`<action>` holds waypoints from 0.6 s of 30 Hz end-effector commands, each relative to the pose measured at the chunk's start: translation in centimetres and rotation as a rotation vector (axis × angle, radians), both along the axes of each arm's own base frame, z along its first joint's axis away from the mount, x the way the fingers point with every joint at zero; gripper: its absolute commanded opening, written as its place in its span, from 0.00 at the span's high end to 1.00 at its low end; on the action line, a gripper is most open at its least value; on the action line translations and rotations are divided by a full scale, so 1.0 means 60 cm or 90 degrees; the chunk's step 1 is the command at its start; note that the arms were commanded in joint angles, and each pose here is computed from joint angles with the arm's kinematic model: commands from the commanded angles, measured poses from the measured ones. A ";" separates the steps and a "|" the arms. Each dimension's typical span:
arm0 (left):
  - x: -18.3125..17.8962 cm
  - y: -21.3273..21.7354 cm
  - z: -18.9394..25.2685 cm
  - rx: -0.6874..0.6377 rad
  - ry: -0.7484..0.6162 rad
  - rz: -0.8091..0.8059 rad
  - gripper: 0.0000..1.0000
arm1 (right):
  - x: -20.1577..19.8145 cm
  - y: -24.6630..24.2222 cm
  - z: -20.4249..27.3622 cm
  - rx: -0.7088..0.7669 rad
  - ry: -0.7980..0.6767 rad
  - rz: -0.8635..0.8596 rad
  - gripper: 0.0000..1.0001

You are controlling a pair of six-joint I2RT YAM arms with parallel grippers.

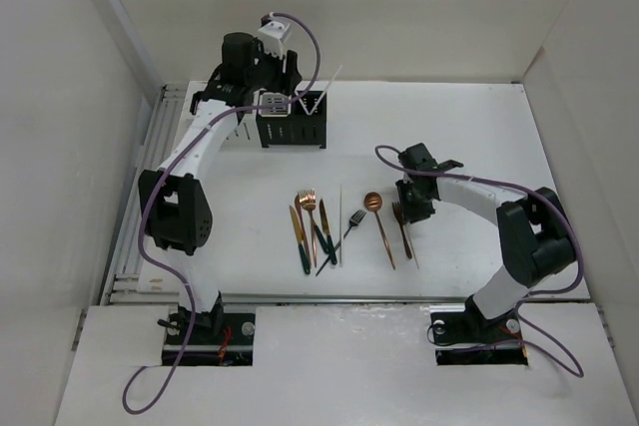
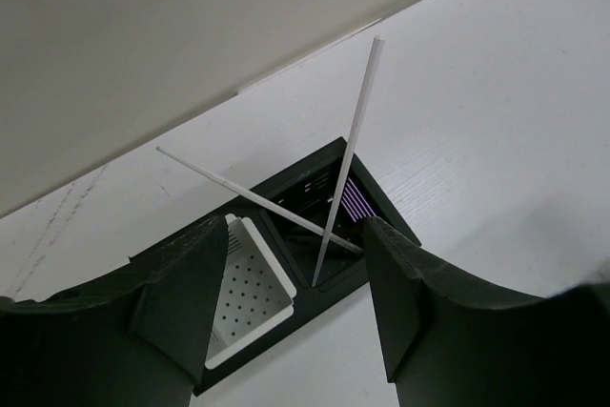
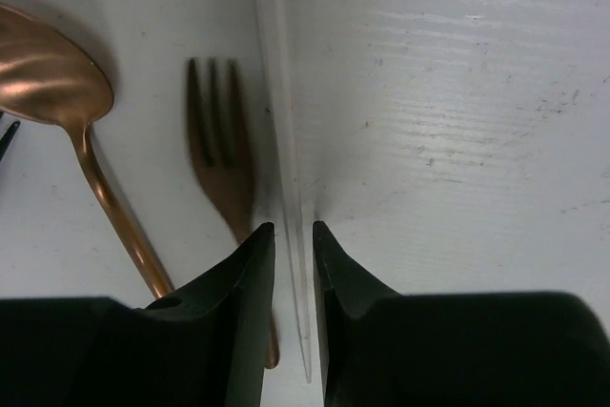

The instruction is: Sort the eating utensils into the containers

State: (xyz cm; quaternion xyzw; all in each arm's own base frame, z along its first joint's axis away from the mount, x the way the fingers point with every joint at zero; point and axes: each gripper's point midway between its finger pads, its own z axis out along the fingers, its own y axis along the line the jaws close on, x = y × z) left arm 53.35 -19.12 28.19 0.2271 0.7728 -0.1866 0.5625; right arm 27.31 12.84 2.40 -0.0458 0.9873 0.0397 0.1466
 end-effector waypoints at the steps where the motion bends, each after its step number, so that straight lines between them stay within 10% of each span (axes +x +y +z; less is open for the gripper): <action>1: -0.021 0.013 0.050 0.006 -0.018 0.007 0.44 | -0.009 -0.007 -0.005 -0.021 0.009 -0.017 0.72; 18: -0.033 0.003 0.065 -0.017 -0.013 -0.013 0.44 | 0.003 0.015 0.010 -0.018 -0.014 -0.002 0.64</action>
